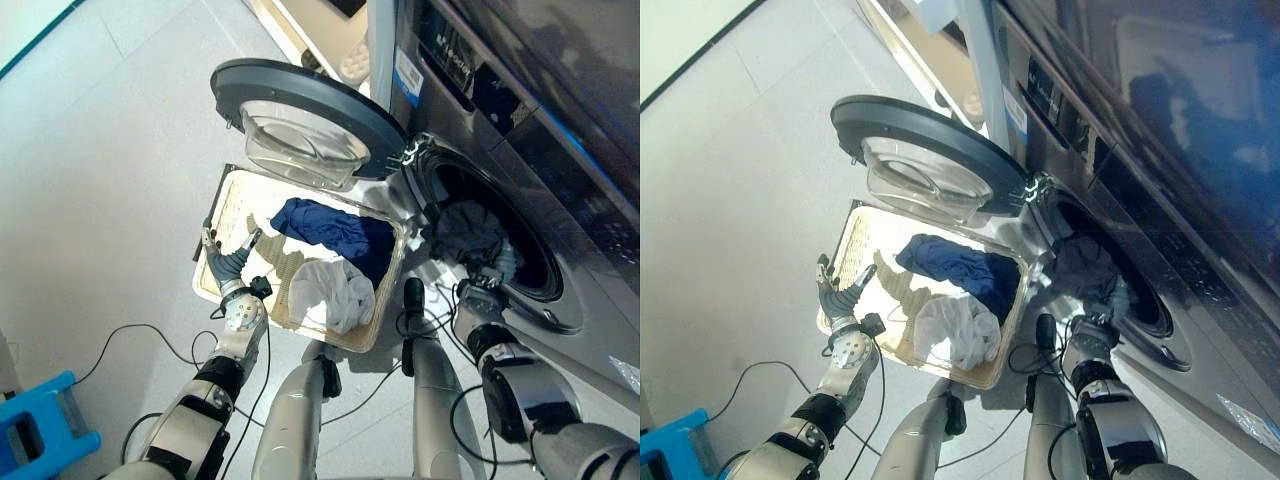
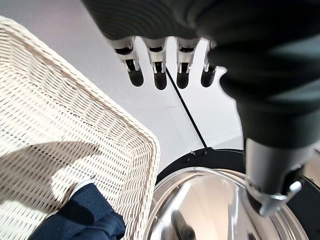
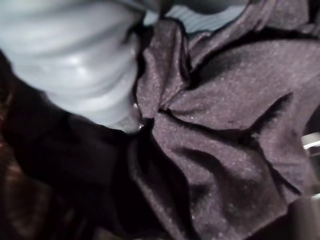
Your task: Put the clothes into the washing machine.
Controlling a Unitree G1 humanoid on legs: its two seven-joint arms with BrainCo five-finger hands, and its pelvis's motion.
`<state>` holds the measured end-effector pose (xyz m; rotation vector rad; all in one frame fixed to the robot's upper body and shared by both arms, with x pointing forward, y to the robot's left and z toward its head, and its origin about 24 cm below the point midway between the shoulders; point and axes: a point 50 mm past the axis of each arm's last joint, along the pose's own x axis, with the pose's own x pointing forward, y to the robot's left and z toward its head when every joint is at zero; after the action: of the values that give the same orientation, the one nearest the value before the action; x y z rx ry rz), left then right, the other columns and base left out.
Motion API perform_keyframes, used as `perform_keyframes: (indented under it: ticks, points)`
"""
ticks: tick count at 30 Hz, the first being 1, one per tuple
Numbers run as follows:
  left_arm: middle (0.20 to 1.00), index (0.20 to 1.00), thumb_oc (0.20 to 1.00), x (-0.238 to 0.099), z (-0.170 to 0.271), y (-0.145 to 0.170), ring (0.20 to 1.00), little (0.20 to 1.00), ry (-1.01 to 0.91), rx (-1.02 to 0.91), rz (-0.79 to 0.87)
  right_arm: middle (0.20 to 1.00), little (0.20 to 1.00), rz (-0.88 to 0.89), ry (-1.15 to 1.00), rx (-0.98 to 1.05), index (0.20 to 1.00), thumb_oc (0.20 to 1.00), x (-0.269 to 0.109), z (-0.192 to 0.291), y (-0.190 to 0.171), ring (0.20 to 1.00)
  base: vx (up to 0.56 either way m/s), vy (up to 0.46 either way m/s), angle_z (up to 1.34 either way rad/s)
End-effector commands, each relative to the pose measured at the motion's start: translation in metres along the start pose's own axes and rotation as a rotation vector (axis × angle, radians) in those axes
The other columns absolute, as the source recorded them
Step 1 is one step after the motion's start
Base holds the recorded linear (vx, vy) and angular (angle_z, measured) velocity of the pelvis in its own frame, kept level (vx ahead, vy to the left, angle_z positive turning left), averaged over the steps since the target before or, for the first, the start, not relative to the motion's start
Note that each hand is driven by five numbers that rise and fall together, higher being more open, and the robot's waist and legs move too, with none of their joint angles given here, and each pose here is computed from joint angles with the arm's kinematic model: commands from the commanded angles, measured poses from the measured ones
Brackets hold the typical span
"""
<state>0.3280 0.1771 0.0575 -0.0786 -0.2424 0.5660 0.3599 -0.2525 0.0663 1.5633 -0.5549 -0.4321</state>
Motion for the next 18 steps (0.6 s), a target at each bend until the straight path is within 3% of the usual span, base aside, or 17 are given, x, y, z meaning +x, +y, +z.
perform_keyframes:
  ticks: [1,9,18]
  points:
    - [1.0,1.0,1.0,0.01,0.033,-0.018,1.0,1.0,-0.167,-0.065,-0.09,0.2,0.2,0.063,-0.118,0.064,0.2,0.2,0.02,0.012,0.04,0.2,-0.02,-0.13,0.07]
    - [1.0,1.0,1.0,0.022,0.068,-0.024,1.0,1.0,-0.295,-0.058,-0.2,0.2,0.2,0.029,-0.288,0.076,0.2,0.2,0.042,0.044,0.078,0.2,-0.01,-0.096,0.12]
    - [1.0,1.0,1.0,0.023,0.076,-0.02,1.0,1.0,-0.303,-0.052,-0.23,0.2,0.2,-0.035,-0.567,0.129,0.2,0.2,0.046,0.092,0.103,0.2,0.01,-0.016,0.04]
